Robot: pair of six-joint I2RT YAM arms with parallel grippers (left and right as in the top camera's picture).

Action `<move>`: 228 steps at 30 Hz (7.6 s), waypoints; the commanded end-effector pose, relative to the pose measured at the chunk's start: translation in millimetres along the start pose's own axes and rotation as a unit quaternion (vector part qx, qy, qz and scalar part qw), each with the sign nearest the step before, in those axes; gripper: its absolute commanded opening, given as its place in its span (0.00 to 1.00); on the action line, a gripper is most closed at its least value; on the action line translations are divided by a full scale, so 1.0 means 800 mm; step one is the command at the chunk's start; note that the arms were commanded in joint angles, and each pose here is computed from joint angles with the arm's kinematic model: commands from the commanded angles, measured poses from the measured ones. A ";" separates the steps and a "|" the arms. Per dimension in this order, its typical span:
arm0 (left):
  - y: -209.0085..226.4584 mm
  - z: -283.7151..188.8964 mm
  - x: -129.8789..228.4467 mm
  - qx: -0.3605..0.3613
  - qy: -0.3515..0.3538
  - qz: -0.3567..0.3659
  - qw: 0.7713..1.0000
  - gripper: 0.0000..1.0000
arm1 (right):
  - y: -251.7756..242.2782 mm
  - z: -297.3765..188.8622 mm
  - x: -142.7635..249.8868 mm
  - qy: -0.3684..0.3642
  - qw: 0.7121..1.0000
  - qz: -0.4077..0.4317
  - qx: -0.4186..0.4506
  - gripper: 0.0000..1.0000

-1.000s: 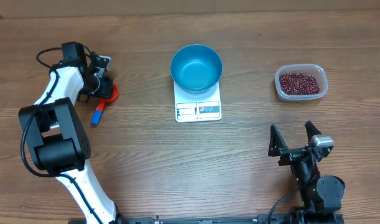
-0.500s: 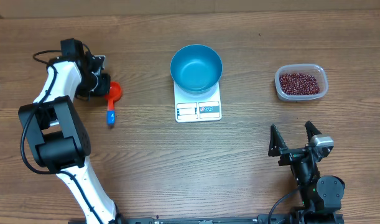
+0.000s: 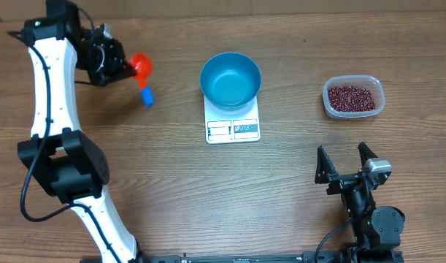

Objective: Scoop item into bowl and weigh 150g on scale

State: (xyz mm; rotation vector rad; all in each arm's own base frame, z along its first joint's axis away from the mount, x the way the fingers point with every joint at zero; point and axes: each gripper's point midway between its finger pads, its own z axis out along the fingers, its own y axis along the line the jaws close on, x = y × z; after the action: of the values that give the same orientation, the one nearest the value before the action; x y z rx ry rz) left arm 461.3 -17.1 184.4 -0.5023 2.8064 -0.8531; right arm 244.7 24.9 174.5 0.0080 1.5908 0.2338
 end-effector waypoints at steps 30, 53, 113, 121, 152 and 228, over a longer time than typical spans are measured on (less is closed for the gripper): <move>-0.237 0.037 0.169 -0.162 -0.196 0.025 0.967 0.04 | 0.104 -0.029 -0.062 0.006 0.970 0.084 -0.227 1.00; -0.269 0.058 0.198 -0.069 -0.156 -0.181 0.969 0.04 | 0.161 0.083 -0.136 0.288 0.859 0.267 -0.328 0.97; -0.290 0.069 0.237 -0.043 -0.073 -0.184 0.979 0.04 | 0.168 0.140 -0.115 0.301 0.847 0.358 -0.252 0.14; -0.295 0.072 0.247 -0.040 -0.062 -0.178 0.981 0.04 | 0.170 0.142 -0.118 0.295 0.848 0.362 -0.251 0.12; -0.301 0.073 0.250 -0.033 -0.061 -0.174 0.982 0.04 | 0.175 0.138 -0.111 0.310 0.841 0.366 -0.249 0.04; -0.155 -0.126 0.076 -0.123 -0.202 0.215 0.948 0.94 | -0.138 0.139 -0.140 0.509 0.860 0.002 0.049 0.04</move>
State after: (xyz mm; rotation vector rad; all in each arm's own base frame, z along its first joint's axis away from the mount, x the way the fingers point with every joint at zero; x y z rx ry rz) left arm 418.0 -81.4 326.6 -0.1034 2.5067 -0.2512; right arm 374.6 -85.8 269.3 0.0626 2.6708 0.1574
